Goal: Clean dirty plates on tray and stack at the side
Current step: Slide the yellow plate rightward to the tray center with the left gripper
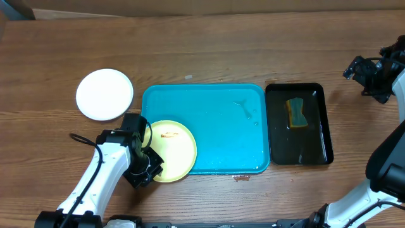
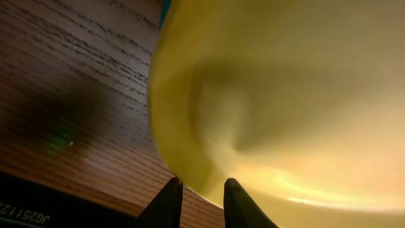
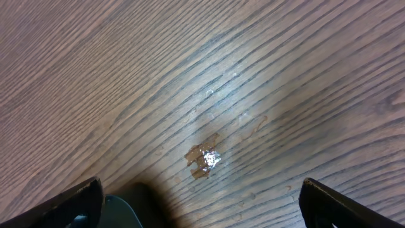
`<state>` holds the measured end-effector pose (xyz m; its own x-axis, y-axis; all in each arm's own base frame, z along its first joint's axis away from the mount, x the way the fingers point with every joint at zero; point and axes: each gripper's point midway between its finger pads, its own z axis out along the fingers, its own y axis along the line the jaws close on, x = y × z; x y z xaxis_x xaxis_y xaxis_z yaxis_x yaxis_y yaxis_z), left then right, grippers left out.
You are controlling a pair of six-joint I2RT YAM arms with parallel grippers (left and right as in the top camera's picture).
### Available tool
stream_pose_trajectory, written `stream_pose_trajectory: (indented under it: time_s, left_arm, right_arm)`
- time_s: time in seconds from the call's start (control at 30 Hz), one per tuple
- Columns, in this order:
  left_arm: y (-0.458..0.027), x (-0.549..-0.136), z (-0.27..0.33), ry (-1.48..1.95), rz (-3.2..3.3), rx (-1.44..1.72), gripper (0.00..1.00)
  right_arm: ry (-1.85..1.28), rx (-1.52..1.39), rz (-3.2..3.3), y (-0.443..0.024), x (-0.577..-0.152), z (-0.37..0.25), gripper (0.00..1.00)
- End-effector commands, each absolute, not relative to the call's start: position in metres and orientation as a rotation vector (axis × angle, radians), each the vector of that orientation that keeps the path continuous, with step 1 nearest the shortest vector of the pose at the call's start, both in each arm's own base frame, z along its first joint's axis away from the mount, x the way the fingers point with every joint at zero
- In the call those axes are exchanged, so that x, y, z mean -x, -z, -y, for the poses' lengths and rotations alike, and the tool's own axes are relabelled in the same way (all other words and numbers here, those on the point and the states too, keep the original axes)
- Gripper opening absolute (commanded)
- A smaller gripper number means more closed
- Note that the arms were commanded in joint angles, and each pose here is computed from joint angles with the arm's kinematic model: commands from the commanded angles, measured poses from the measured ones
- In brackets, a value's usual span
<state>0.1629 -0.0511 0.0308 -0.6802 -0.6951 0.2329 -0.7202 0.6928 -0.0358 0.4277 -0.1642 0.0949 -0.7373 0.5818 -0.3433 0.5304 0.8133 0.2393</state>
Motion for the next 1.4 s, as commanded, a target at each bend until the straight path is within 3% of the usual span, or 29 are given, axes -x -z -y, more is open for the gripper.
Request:
stream_pose_trajectory:
  time_s: [0.0, 0.2, 0.37, 0.53, 0.63, 0.83, 0.87, 1.03, 1.37]
  left_arm:
    - [-0.023, -0.157, 0.054, -0.204, 2.668, -1.16, 0.24]
    - [-0.024, -0.159, 0.056, -0.217, 2.669, -1.158, 0.22]
    - [-0.03, -0.169, 0.057, -0.244, 2.711, -1.124, 0.13]
    - [-0.047, -0.189, 0.065, -0.353, 2.812, -0.969, 0.14]
    - [-0.061, -0.198, 0.071, -0.426, 2.886, -0.775, 0.25]
    - [-0.063, -0.175, 0.055, -0.261, 2.87, -0.658, 0.63]
    - [-0.063, -0.17, 0.051, -0.22, 2.858, -0.658, 0.65]
    - [-0.059, -0.156, 0.037, -0.092, 2.835, -0.65, 0.55]
    - [-0.025, -0.146, 0.032, -0.06, 2.855, -0.649, 0.44]
  right_arm:
    - [-0.169, -0.82, -2.557, -0.11, -0.432, 0.165, 1.0]
    - [-0.169, -0.819, -2.557, -0.11, -0.432, 0.165, 1.0]
    - [-0.169, -0.819, -2.557, -0.11, -0.432, 0.165, 1.0]
    - [-0.169, -0.82, -2.557, -0.11, -0.432, 0.165, 1.0]
    - [-0.169, -0.819, -2.557, -0.11, -0.432, 0.165, 1.0]
    - [-0.169, -0.82, -2.557, -0.11, -0.432, 0.165, 1.0]
    - [-0.169, -0.819, -2.557, -0.11, -0.432, 0.165, 1.0]
    - [-0.169, -0.819, -2.557, -0.11, -0.432, 0.165, 1.0]
    - [-0.169, -0.82, -2.557, -0.11, -0.432, 0.165, 1.0]
